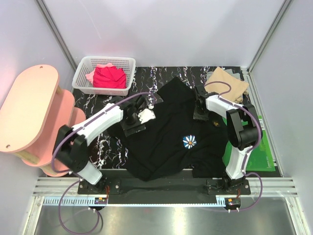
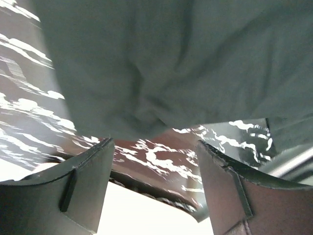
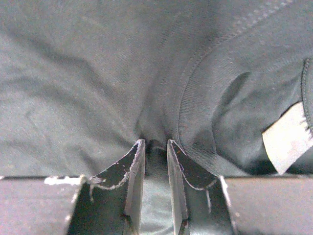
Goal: Fold and stack the t-shirts
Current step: Flatten out the tshirt
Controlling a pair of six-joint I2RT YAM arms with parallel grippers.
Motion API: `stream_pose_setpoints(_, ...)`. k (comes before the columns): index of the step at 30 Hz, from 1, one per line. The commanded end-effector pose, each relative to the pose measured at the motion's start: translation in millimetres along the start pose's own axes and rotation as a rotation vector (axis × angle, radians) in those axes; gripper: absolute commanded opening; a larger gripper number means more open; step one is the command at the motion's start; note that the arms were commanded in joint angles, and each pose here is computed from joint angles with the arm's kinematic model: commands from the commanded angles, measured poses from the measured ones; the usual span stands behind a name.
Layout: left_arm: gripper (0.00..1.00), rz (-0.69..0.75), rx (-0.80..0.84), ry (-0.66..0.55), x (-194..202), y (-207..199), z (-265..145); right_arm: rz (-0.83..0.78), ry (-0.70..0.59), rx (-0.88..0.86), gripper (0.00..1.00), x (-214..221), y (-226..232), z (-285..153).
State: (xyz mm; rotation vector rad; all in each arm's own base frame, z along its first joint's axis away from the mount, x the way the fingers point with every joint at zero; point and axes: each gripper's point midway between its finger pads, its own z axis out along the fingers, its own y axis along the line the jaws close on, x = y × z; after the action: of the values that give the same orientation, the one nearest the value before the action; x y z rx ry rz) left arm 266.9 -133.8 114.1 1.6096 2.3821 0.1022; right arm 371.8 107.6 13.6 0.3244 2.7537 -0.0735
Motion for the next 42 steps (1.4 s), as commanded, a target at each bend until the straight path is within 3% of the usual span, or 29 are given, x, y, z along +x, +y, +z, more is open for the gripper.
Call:
stream_pose_setpoints(1,0.72,-0.02,0.075,0.12,20.9,-6.3,25.4,-0.049,0.205,0.068,0.3,69.9,-27.9,-21.1)
stream_pose_setpoints(10,0.67,-0.058,0.032,0.318,29.9,16.2,71.7,-0.151,0.241,0.052,0.29,117.7,-0.5,-46.8)
stream_pose_setpoints(16,0.66,-0.134,-0.028,0.347,37.5,63.4,85.0,-0.163,0.249,0.025,0.29,137.0,13.8,-63.0)
stream_pose_setpoints(20,0.65,-0.162,-0.086,0.306,31.8,96.1,77.4,-0.149,0.253,0.001,0.29,142.1,15.0,-71.1)
stream_pose_setpoints(23,0.65,-0.169,-0.132,0.287,24.3,109.8,67.7,-0.149,0.22,0.005,0.34,131.6,15.4,-79.6)
stream_pose_setpoints(26,0.64,-0.191,-0.165,0.234,15.2,116.0,45.9,-0.153,0.137,-0.004,0.44,101.0,24.5,-99.6)
stream_pose_setpoints(27,0.64,-0.196,-0.17,0.216,13.3,115.4,38.1,-0.158,0.082,-0.025,0.56,80.1,33.1,-112.0)
stream_pose_setpoints(28,0.64,-0.208,-0.19,0.165,9.5,116.5,17.8,-0.155,0.048,-0.029,0.62,66.7,36.1,-117.7)
stream_pose_setpoints(34,0.66,-0.272,-0.268,0.055,27.1,111.4,-41.8,-0.076,-0.077,-0.068,0.66,-44.9,47.3,-114.7)
stream_pose_setpoints(37,0.66,-0.352,-0.285,0.088,49.8,116.8,-34.9,-0.084,-0.103,-0.083,0.67,-92.0,56.6,-92.9)
stream_pose_setpoints(38,0.65,-0.436,-0.283,0.119,70.0,127.1,-28.7,-0.145,-0.083,-0.082,0.68,-102.7,66.4,-65.1)
stream_pose_setpoints(42,0.64,-0.597,-0.231,0.135,88.8,141.3,-6.5,-0.198,-0.133,-0.143,0.71,-139.2,92.6,-57.9)
